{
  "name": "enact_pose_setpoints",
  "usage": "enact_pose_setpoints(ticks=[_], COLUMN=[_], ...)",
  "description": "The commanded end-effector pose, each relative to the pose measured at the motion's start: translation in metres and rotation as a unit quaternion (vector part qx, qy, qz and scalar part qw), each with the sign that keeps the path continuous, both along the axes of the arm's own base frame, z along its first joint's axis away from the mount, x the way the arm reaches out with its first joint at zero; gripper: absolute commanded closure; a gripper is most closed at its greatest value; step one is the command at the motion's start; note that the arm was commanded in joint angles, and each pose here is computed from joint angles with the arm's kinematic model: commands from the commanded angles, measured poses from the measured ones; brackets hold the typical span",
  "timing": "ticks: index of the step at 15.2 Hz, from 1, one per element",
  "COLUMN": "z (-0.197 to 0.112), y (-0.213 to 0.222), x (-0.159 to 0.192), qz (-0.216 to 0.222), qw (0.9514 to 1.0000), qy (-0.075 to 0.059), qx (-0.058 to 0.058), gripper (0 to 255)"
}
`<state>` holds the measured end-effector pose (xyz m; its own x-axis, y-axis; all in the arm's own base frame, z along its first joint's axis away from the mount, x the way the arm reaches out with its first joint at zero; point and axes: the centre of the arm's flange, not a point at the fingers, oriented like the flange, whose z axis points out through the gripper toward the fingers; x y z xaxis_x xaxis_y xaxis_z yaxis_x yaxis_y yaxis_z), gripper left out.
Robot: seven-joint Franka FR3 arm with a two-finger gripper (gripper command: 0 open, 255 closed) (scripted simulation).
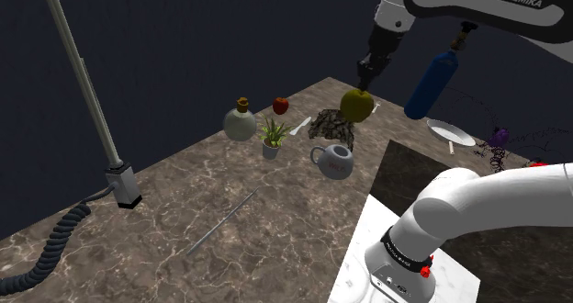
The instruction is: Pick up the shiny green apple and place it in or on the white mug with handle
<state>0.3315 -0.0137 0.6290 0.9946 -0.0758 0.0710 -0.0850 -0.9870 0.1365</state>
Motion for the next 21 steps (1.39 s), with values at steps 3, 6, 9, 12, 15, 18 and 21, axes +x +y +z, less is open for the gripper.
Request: enact_pose_setpoints(ticks=[3, 6, 9, 12, 15, 18, 21], z=[-0.010, -0.025, -0.041, -0.057, -0.073, -0.089, -0.105], y=[-0.011, -0.011, -0.011, -0.011, -0.011, -0.011, -0.011], x=[-0.001, -0.001, -0.001, -0.001, -0.001, -0.001, -0.001], qz=[0.001, 0.001, 0.001, 0.001, 0.001, 0.001, 0.001], qw=[1.0000, 1.0000, 1.0000, 1.0000, 1.0000, 1.0000, 1.0000], qy=[0.000, 0.000, 0.000, 0.000, 0.000, 0.000, 0.000], qx=[0.000, 0.000, 0.000, 0.000, 0.000, 0.000, 0.000], gripper=[255, 255, 255, 255, 255, 255, 255])
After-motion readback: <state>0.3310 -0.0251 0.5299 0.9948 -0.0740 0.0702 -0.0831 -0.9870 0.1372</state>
